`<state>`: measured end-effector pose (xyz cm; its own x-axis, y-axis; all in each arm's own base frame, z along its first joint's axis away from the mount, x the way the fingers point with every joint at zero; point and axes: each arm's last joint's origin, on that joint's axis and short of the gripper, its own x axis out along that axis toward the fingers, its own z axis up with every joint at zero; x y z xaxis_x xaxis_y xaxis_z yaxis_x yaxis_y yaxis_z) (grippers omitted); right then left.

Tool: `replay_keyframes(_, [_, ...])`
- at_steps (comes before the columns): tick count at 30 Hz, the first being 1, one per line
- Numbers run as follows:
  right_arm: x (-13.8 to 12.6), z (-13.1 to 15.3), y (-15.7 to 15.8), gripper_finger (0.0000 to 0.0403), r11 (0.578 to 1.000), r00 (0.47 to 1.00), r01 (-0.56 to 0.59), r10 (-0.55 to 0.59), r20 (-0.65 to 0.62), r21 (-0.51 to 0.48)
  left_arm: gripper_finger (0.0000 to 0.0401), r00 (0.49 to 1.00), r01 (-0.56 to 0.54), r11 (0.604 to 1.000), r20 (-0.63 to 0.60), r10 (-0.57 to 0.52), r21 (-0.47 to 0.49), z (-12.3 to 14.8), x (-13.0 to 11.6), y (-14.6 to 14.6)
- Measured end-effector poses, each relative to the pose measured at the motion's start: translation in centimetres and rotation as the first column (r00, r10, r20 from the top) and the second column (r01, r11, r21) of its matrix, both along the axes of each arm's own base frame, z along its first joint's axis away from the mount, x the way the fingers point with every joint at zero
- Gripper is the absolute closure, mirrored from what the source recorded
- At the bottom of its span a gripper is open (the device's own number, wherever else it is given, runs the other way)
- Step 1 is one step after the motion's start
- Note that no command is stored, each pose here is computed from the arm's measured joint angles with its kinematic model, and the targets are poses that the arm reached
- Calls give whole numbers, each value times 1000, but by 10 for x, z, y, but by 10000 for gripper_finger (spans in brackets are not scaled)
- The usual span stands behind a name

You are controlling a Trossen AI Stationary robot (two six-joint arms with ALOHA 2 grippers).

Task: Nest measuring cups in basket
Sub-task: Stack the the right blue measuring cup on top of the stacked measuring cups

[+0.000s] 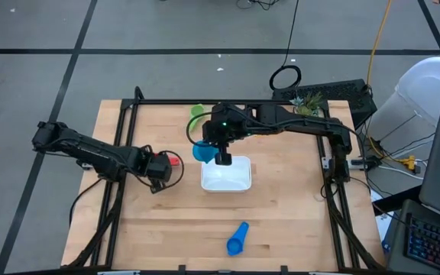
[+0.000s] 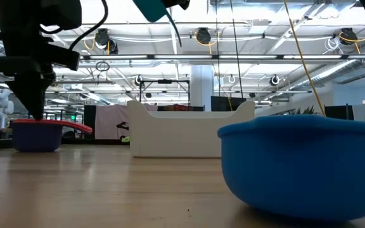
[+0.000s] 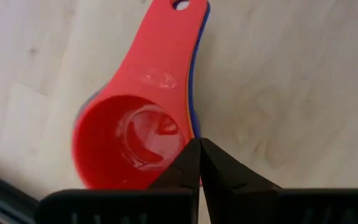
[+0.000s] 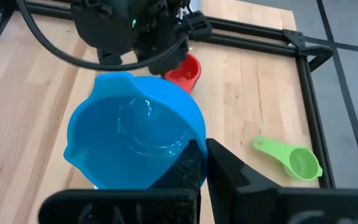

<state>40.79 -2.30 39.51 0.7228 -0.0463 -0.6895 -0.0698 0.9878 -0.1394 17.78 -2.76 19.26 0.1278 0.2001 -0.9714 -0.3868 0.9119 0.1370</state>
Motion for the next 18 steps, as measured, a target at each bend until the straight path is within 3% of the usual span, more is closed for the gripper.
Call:
replay_keyframes(4, [-1, 0, 0, 403, 1000, 1000, 2, -2, -3, -1, 387, 1000, 19, 993, -18, -21, -114, 0, 0, -4])
replay_keyframes(7, [-1, 0, 0, 403, 1000, 1000, -2, 2, -7, -5, 363, 999, 34, 989, -17, -37, -143, 1, 0, -7])
replay_keyframes(18, [-2, -2, -1, 403, 1000, 999, 15, -16, -30, -24, 185, 999, 41, 992, -13, -43, -115, 2, 0, -8])
